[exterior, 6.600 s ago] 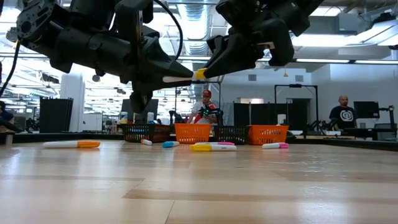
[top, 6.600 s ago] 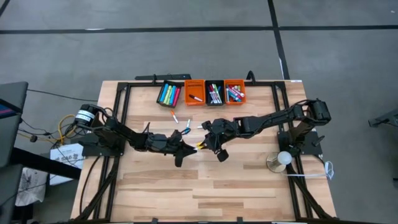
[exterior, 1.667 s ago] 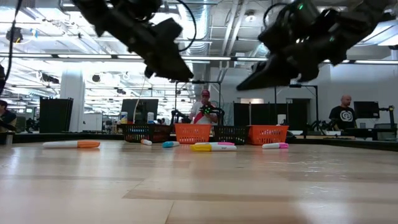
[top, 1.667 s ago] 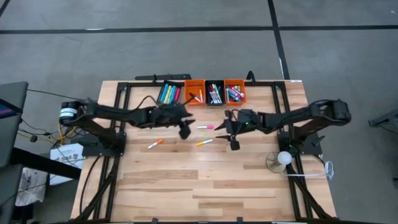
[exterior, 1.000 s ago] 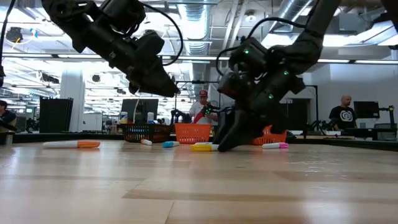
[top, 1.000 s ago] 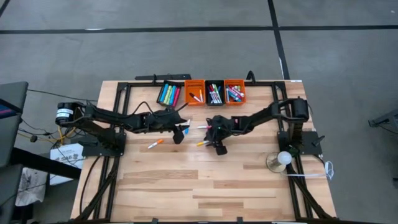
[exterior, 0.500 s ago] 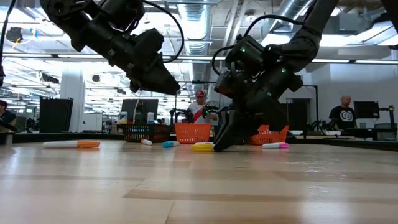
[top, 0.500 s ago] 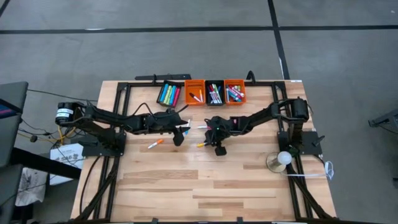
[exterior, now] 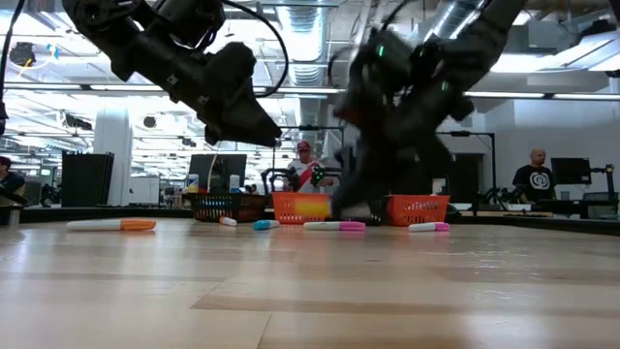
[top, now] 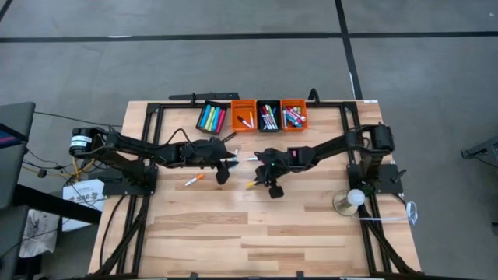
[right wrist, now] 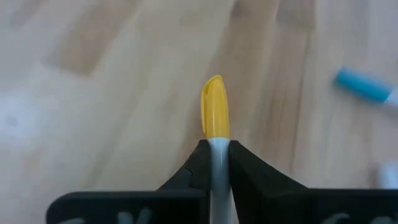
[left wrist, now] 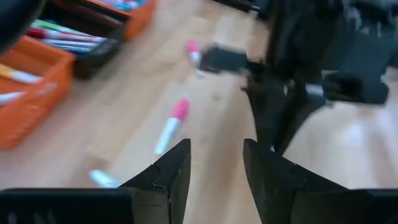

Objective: Pick & Place Markers
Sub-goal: Put the small yellow highlighter pen into the left orange basket

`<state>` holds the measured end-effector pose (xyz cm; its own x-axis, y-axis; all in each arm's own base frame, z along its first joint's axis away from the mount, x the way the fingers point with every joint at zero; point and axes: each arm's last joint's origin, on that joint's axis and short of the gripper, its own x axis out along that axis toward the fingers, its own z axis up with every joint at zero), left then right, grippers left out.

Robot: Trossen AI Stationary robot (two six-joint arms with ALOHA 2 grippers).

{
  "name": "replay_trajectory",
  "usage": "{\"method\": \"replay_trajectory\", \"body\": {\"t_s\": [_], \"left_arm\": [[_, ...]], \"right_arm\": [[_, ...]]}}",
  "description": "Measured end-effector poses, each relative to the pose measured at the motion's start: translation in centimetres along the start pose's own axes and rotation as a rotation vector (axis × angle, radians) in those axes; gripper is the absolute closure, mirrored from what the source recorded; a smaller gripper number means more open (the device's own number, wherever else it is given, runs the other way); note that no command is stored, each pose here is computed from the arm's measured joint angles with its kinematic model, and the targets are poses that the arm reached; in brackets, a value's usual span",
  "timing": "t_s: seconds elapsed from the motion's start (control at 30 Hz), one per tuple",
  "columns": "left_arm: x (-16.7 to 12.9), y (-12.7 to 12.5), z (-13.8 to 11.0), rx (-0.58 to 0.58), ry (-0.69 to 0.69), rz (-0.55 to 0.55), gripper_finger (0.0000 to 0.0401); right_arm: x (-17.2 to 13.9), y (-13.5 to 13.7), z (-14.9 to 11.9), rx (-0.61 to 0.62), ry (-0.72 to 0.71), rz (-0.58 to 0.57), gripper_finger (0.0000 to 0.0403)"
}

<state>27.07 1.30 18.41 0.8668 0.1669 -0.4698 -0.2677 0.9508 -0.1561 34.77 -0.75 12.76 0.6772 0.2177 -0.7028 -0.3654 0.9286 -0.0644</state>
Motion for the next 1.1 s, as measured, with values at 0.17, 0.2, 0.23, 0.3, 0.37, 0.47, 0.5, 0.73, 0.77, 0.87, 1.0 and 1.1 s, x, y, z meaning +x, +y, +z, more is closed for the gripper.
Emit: {"method": "replay_trajectory", "body": {"t_s": [0.17,0.2,0.23,0.3,0.37,0.47,0.5,0.73,0.77,0.87,1.0,1.1], "left_arm": [[0.0,-0.4,0.4,0.007,-0.018,-0.121,0.0258],[0.0,-0.6,0.5,0.018,-0.031,-0.136,0.0258],[0.0,-0.7,0.5,0.034,-0.042,-0.146,0.0258],[0.2,-1.1,0.5,0.075,-0.059,-0.166,0.0258],[0.4,-1.6,0.3,0.123,-0.066,-0.181,0.0258],[0.8,-2.1,0.2,0.205,-0.096,-0.201,0.0258],[0.9,-2.3,0.1,0.241,-0.11,-0.208,0.0258],[1.1,-4.5,0.4,0.468,-0.29,-0.281,0.0258],[1.0,-4.7,0.5,0.484,-0.312,-0.285,0.0258],[0.8,-5.1,0.8,0.516,-0.366,-0.289,0.0258],[0.5,-5.5,1.2,0.516,-0.424,-0.301,0.0258],[0.4,-5.7,1.3,0.539,-0.449,-0.3,0.0258]], "right_arm": [[-2.3,1.0,2.4,-0.023,-0.094,-0.006,0.0375],[-2.9,1.2,3.0,-0.035,-0.122,-0.009,0.0373],[-3.4,1.4,3.5,-0.047,-0.151,-0.011,0.0371],[-4.4,2.0,4.4,-0.069,-0.195,-0.009,0.0371],[-5.4,2.5,5.3,-0.089,-0.243,-0.01,0.0377],[-7.1,3.1,6.4,-0.115,-0.31,-0.014,0.0379],[-7.5,3.3,6.7,-0.121,-0.325,-0.015,0.0379],[-9.8,4.1,7.9,-0.152,-0.41,-0.022,0.0374],[-10.0,4.1,8.0,-0.153,-0.414,-0.024,0.0377],[-10.1,4.0,8.1,-0.153,-0.421,-0.028,0.0379],[-9.6,4.0,8.1,-0.154,-0.425,-0.029,0.0373],[-9.1,3.9,7.9,-0.152,-0.417,-0.026,0.0371]]}}
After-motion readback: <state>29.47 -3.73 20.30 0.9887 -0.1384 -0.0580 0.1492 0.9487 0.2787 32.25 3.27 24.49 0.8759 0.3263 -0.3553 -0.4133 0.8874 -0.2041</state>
